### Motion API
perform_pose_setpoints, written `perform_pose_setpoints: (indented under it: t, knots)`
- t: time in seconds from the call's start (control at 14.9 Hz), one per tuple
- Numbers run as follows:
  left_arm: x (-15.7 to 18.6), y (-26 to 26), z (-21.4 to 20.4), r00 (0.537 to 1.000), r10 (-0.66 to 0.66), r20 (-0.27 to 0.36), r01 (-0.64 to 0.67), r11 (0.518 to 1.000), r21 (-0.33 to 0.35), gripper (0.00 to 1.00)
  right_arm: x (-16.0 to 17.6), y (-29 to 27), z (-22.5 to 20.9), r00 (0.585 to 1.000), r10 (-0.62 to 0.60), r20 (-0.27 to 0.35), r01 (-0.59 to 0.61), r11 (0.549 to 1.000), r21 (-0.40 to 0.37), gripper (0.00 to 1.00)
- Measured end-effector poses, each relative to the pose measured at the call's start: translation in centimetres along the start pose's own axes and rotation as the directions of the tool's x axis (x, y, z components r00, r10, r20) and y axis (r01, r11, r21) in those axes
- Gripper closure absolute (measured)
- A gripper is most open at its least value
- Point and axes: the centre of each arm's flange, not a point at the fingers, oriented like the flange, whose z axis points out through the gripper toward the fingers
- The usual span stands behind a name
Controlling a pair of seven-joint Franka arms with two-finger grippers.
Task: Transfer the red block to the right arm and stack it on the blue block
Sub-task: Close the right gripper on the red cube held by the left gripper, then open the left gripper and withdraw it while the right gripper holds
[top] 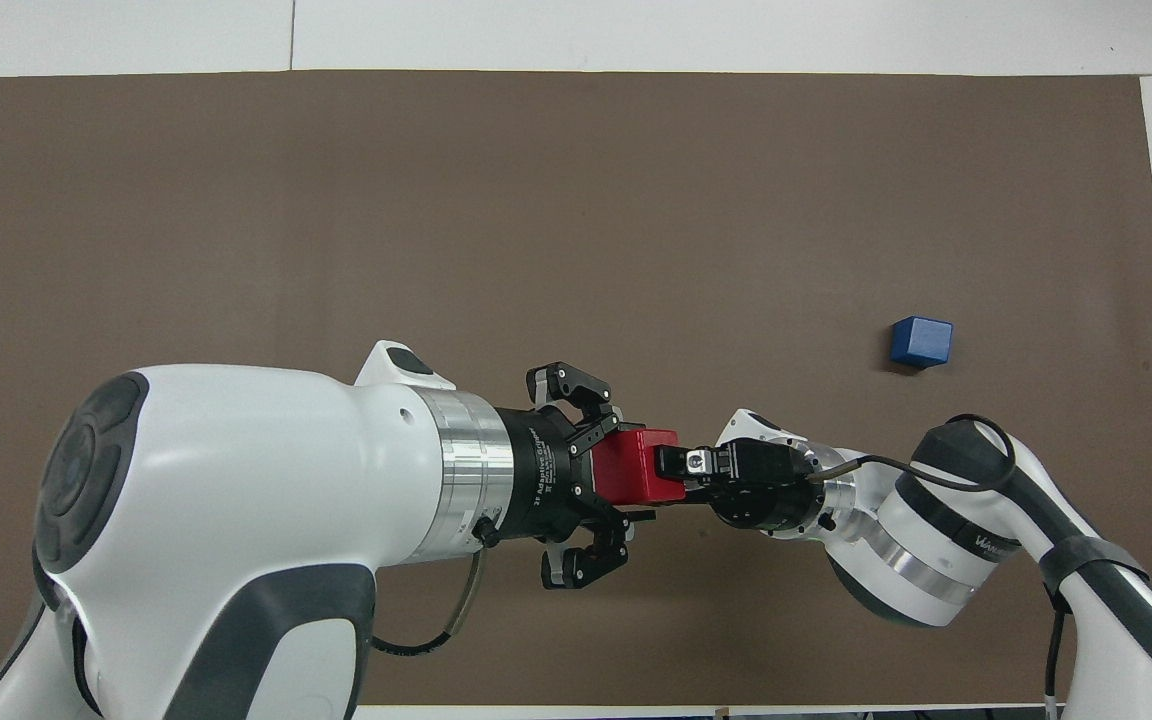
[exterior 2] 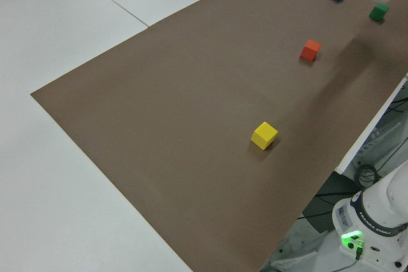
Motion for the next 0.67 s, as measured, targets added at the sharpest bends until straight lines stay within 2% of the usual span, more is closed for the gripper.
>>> perform_pose_setpoints:
  t: [0.2,0.27,0.47,0.67]
  knots:
    - [0.2,-0.3,-1.3,1.0,0.007,-0.003,-0.007,1.0,0.0,0.04,0.7,-0.7,0.7,1.0,-0.022,-0.002,0.022,1.0,-0.008,0.41]
    - [0.7,-0.1,-2.2,1.0,0.009,-0.005,-0.009,1.0,0.003,0.0,0.9,-0.8,0.8,1.0,-0.025,-0.003,0.025,1.0,-0.01,0.41]
    - [3.2,1.2,-5.2,1.0,0.022,-0.006,-0.022,1.0,0.006,0.0,1.1,-1.0,0.6,0.999,-0.031,-0.01,0.03,0.999,-0.011,0.41]
    - [7.2,3.5,-7.7,0.997,0.072,-0.017,-0.073,0.997,-0.024,0.0,1.6,-1.2,0.4,0.999,-0.039,-0.03,0.038,0.999,-0.026,0.41]
